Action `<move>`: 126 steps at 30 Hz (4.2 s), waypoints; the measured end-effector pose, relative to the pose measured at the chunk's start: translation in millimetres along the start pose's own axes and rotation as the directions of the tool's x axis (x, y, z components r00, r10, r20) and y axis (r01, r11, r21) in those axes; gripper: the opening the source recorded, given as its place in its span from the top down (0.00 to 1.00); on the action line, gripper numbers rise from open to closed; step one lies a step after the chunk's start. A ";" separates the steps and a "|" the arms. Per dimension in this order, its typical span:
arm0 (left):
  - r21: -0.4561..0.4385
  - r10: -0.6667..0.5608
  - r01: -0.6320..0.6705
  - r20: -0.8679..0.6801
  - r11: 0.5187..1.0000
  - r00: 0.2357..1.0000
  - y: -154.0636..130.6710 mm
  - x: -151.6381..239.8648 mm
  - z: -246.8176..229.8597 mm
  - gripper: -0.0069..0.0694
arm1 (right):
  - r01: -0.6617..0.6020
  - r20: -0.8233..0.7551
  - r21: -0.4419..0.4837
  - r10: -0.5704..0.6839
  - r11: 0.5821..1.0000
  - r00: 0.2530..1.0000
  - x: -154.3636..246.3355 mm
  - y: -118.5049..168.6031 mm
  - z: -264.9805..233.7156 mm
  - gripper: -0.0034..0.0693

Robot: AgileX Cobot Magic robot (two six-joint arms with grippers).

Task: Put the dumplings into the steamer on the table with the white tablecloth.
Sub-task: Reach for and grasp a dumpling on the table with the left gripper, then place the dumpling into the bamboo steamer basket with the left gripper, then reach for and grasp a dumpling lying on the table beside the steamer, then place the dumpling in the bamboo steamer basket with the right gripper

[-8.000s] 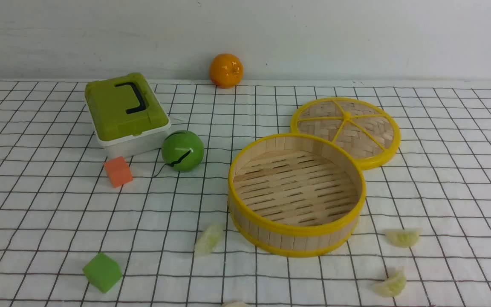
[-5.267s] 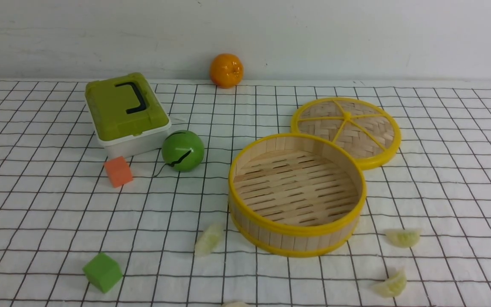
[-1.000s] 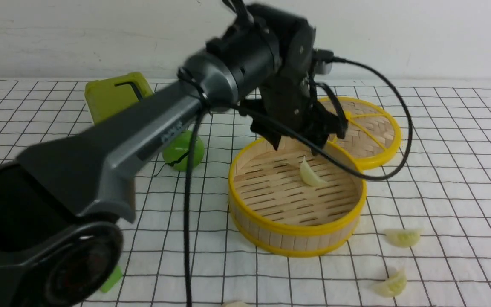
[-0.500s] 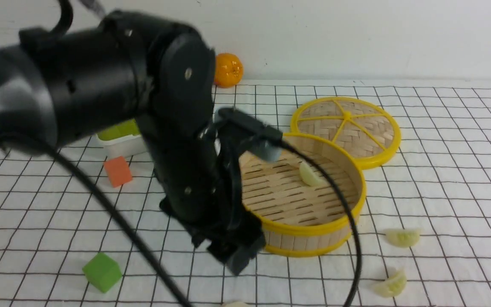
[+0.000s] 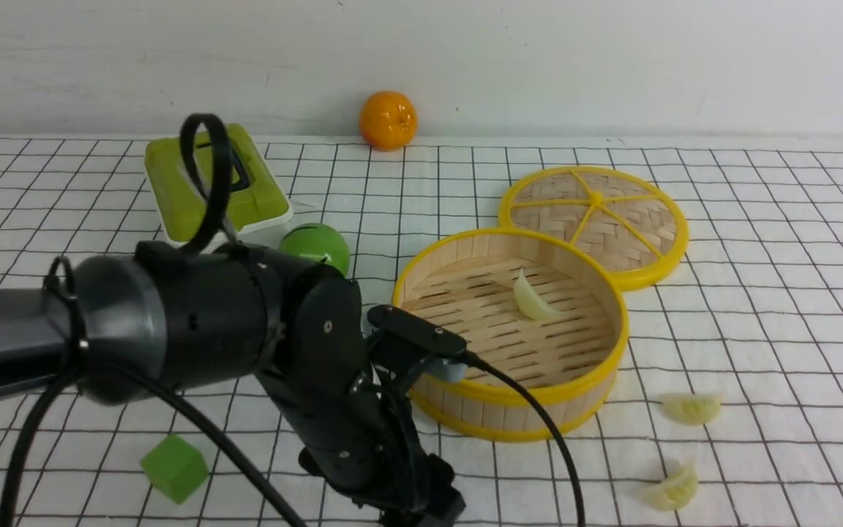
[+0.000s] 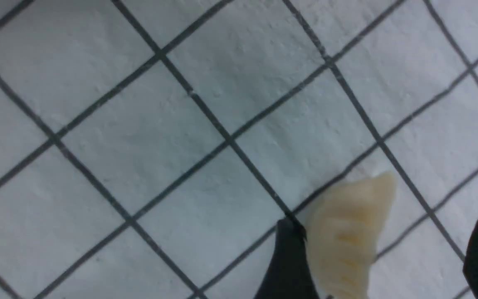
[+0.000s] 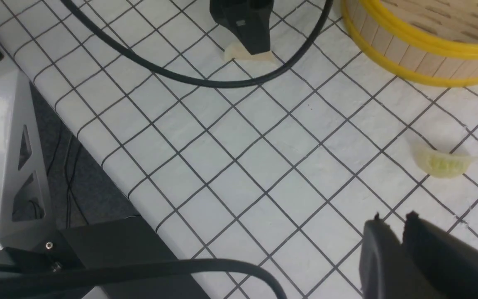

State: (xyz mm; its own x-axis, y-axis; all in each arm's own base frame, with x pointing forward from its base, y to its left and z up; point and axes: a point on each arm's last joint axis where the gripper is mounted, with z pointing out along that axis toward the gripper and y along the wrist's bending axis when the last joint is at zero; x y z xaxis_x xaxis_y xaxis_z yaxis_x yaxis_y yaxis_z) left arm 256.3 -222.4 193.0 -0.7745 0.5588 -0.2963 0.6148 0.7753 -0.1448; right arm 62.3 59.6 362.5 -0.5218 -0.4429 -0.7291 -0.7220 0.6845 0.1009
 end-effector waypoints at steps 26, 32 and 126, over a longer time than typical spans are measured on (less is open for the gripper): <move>0.062 -0.231 0.223 0.298 0.973 0.926 17.0 -142.1 -60.6 0.65 | 0.006 -0.008 0.013 -0.005 1.000 1.000 0.7 -1.1 0.0 0.82; -0.025 -0.296 0.313 0.261 0.949 0.919 37.3 -166.1 8.7 0.65 | 0.006 -0.006 0.014 -0.006 1.000 1.000 0.5 -1.2 0.0 0.82; -0.123 -0.166 0.220 0.345 0.968 0.924 6.7 168.8 -191.4 0.93 | -0.339 -0.251 0.324 0.426 0.883 0.869 -136.3 -129.5 288.3 0.68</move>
State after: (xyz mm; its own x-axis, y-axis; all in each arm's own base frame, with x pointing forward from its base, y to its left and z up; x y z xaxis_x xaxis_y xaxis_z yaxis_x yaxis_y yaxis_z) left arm 101.2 -66.5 322.7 -0.7664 0.2861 -0.5752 0.4066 0.9092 -0.0894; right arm 358.0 198.3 253.7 -0.8751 -0.2392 -0.4207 -0.3137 0.9423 0.1168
